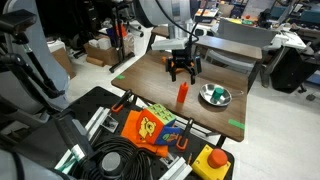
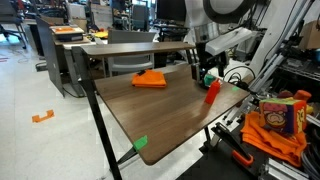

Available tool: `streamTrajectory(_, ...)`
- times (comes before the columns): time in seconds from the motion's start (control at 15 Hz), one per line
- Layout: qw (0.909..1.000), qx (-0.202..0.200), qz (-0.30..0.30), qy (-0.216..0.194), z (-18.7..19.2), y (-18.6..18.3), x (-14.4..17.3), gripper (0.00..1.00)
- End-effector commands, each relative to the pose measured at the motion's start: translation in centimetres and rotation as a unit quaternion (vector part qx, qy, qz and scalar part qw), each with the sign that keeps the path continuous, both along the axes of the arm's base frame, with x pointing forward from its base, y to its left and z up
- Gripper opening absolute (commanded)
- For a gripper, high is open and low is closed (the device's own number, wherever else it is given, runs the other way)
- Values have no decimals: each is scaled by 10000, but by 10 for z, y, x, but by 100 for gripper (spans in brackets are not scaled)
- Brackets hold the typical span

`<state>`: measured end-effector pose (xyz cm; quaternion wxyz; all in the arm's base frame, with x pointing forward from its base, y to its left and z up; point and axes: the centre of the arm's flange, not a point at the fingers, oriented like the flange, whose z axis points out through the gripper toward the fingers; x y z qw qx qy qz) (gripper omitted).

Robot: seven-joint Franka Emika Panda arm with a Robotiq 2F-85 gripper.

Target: Move the orange object backwards.

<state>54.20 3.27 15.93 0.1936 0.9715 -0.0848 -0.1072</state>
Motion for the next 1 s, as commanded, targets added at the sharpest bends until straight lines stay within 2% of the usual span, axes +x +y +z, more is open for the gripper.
streamTrajectory(0.0,9998,-215,32,27,-8,-3,-2,100)
streamTrajectory(0.73,9977,-551,216,319,-35,-11,-14,100)
streamTrajectory(0.8,9975,-575,237,338,-37,-11,-15,75)
streamTrajectory(0.87,9973,-598,255,336,-40,-11,-15,74)
streamTrajectory(0.93,9971,-620,269,340,-41,-11,-15,65)
